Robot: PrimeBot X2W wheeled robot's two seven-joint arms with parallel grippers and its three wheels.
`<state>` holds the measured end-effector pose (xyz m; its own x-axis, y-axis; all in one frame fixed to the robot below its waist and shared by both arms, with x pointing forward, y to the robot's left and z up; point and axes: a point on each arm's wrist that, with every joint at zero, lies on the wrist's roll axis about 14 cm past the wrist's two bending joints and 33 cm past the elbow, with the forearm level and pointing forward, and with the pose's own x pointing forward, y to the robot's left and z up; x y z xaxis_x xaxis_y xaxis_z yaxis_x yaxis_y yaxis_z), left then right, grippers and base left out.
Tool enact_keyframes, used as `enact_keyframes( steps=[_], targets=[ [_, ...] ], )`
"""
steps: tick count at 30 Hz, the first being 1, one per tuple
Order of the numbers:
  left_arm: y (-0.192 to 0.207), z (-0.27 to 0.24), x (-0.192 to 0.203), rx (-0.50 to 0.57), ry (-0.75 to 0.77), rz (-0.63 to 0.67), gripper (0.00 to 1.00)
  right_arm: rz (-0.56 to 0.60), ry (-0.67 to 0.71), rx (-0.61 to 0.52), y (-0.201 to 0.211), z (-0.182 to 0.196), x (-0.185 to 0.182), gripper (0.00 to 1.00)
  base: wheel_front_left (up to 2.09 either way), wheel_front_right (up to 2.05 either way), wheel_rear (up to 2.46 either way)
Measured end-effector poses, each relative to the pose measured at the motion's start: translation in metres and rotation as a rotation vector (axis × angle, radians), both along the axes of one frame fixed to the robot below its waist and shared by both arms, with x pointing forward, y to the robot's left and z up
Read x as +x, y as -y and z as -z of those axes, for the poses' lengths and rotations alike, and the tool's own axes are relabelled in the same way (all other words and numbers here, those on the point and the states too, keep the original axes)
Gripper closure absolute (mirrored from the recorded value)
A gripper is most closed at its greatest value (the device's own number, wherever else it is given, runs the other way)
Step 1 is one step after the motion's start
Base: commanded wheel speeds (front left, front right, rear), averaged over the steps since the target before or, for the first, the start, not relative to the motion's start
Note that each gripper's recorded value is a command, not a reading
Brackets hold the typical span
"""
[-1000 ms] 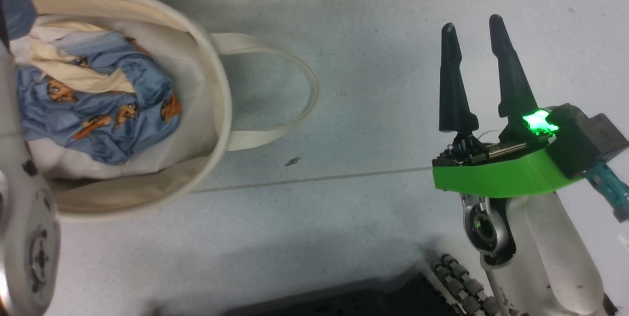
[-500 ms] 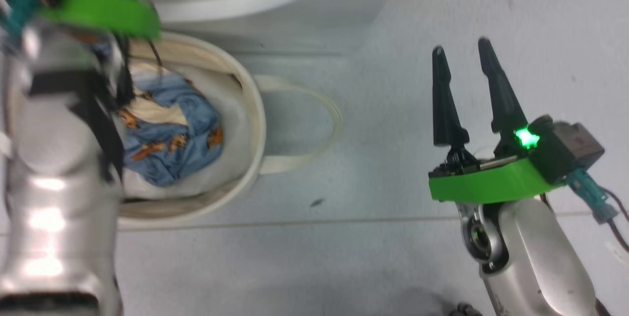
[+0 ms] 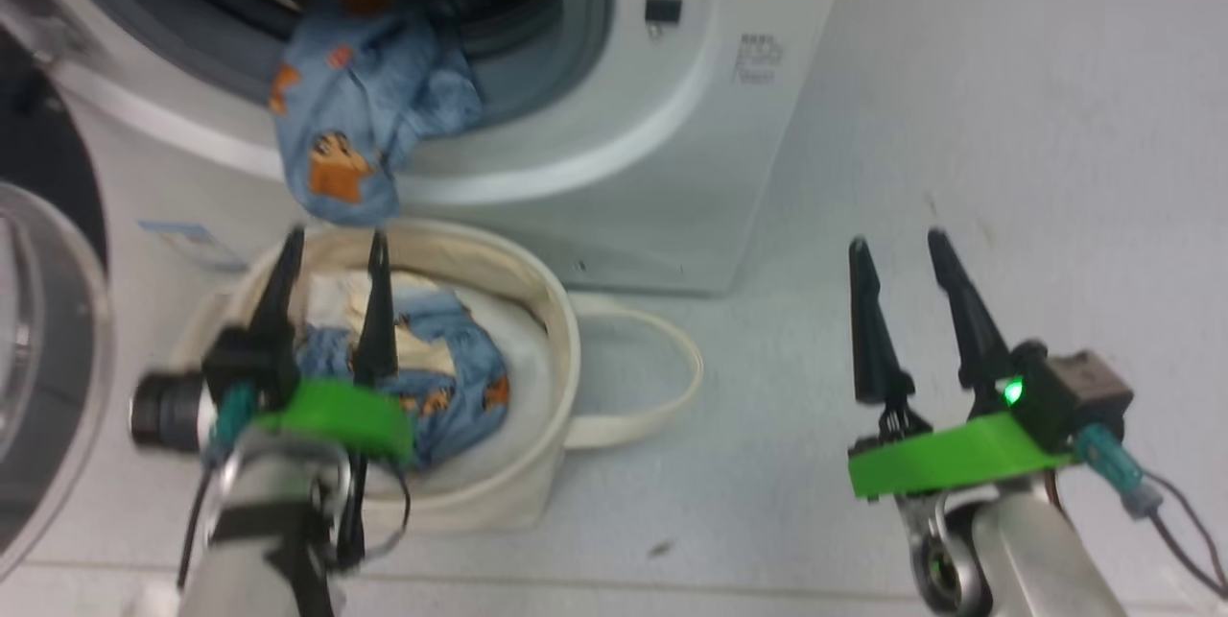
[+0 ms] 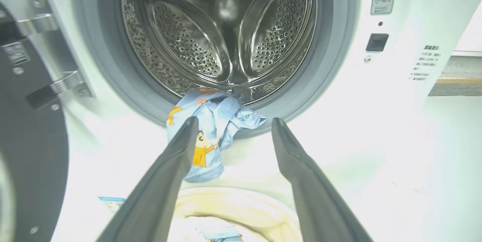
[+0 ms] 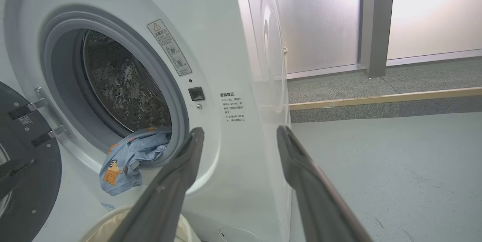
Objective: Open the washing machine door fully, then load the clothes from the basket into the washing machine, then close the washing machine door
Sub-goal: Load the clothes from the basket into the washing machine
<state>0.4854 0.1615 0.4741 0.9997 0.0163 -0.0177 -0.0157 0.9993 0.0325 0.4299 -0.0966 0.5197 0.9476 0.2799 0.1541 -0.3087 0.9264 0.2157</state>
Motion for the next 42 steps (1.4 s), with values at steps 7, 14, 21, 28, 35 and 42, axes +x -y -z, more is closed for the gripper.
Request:
enact_keyframes(
  steps=[7,14,21,28,35,42],
  targets=[
    [-0.026,-0.027,-0.060,-0.018,0.067,-0.092,0.00,-0.035,0.024,0.034,-0.012,-0.018,-0.036,0.00,0.00,0.00,0.00],
    [-0.030,-0.021,-0.102,0.021,0.057,-0.113,0.00,-0.010,0.048,0.038,-0.003,-0.027,-0.054,0.00,0.00,0.00,0.00],
    [-0.017,-0.025,-0.115,0.015,0.072,-0.092,0.00,0.008,0.054,0.038,0.002,-0.029,-0.059,0.00,0.00,0.00,0.00],
    [-0.018,-0.030,-0.115,0.016,0.087,-0.105,0.00,-0.002,0.050,0.038,-0.001,-0.028,-0.058,0.00,0.00,0.00,0.00],
    [-0.011,-0.016,-0.113,0.003,0.043,-0.086,0.00,-0.001,0.029,0.037,0.000,-0.021,-0.056,0.00,0.00,0.00,0.00],
    [-0.005,-0.001,-0.090,-0.007,0.001,-0.076,0.00,0.015,-0.015,0.031,0.005,-0.004,-0.045,0.00,0.00,0.00,0.00]
  ],
)
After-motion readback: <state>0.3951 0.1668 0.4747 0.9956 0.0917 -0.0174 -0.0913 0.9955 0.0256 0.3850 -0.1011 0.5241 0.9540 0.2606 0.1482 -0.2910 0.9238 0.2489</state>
